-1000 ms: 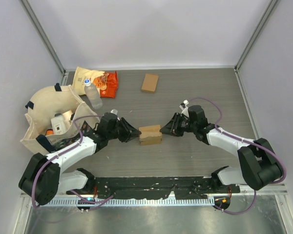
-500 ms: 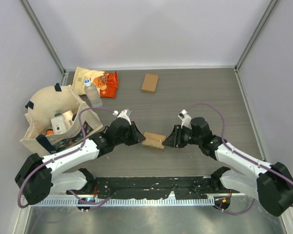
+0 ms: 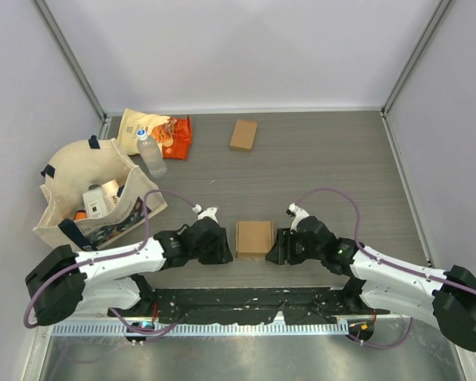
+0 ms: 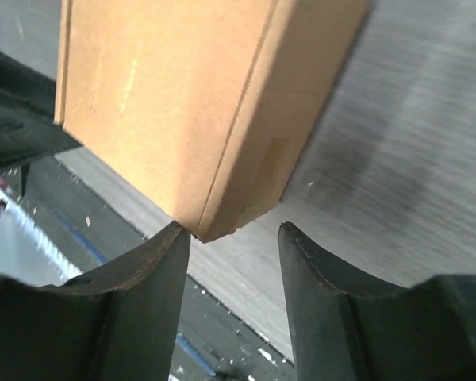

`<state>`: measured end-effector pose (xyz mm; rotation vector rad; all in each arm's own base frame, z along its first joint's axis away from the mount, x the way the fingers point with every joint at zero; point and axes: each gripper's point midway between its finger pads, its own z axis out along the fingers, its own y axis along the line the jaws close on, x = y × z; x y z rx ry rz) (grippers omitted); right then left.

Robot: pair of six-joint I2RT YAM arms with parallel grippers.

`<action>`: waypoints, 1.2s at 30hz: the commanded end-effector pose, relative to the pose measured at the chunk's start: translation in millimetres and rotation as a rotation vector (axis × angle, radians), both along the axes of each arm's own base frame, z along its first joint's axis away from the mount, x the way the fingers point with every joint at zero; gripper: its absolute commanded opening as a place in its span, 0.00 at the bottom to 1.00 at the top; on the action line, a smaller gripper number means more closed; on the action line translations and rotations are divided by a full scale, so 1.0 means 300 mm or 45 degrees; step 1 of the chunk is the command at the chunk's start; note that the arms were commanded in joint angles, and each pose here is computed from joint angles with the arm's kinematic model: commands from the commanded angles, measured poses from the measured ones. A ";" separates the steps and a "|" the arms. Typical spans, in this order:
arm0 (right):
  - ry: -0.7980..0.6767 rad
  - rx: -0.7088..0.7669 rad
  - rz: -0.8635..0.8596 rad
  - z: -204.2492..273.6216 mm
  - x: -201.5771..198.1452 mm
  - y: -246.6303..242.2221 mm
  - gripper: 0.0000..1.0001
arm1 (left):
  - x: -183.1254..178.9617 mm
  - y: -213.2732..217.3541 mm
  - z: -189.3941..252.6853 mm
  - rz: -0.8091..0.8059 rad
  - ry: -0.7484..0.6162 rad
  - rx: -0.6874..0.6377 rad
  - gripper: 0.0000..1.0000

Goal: Fold the paper box

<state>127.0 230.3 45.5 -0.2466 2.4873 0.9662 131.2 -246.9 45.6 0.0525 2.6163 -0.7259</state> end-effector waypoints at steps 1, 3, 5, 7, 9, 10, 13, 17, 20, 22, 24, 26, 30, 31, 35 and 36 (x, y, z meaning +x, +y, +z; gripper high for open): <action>-0.136 -0.041 -0.209 0.068 0.148 -0.014 0.56 | 0.077 -0.064 0.041 -0.039 -0.072 0.056 0.46; -0.094 -0.013 -0.188 0.073 0.159 -0.001 0.56 | 0.104 -0.115 0.083 -0.065 -0.083 0.043 0.46; -0.091 0.015 -0.146 0.091 0.155 0.012 0.56 | 0.084 -0.156 0.106 -0.142 -0.064 -0.016 0.48; -0.080 0.042 -0.091 0.109 0.127 0.019 0.63 | 0.033 -0.163 0.140 -0.215 -0.042 -0.107 0.60; -0.066 0.019 -0.069 0.110 0.108 0.000 0.67 | -0.006 -0.131 0.147 -0.265 -0.025 -0.095 0.71; -0.076 0.054 -0.068 0.139 0.109 -0.002 0.68 | -0.008 -0.120 0.191 -0.271 -0.054 -0.112 0.75; -0.059 0.114 -0.101 0.194 0.128 -0.014 0.72 | 0.013 -0.090 0.259 -0.272 -0.083 -0.069 0.91; 0.037 0.152 -0.260 0.192 0.249 -0.097 0.73 | 0.116 -0.076 0.243 -0.101 0.045 0.007 0.90; 0.071 0.182 -0.204 0.174 0.283 -0.077 0.70 | 0.188 -0.105 0.186 0.002 0.160 -0.059 0.79; 0.066 0.228 -0.188 0.188 0.307 -0.050 0.66 | 0.220 -0.164 0.182 0.005 0.185 -0.180 0.76; 0.087 0.274 -0.173 0.185 0.310 -0.029 0.60 | 0.237 -0.205 0.160 -0.019 0.200 -0.210 0.72; 0.070 0.304 -0.181 0.199 0.330 -0.018 0.57 | 0.249 -0.215 0.141 -0.015 0.214 -0.201 0.68; 0.098 0.351 -0.271 0.196 0.365 -0.009 0.47 | 0.285 -0.264 0.123 -0.023 0.216 -0.251 0.58; 0.113 0.375 -0.301 0.195 0.378 -0.005 0.45 | 0.306 -0.284 0.117 -0.026 0.224 -0.257 0.56; 0.123 0.410 -0.435 0.203 0.477 0.006 0.45 | 0.409 -0.344 0.128 0.011 0.188 -0.293 0.55; 0.090 0.409 -0.452 0.233 0.523 0.009 0.45 | 0.450 -0.349 0.135 0.036 0.173 -0.305 0.55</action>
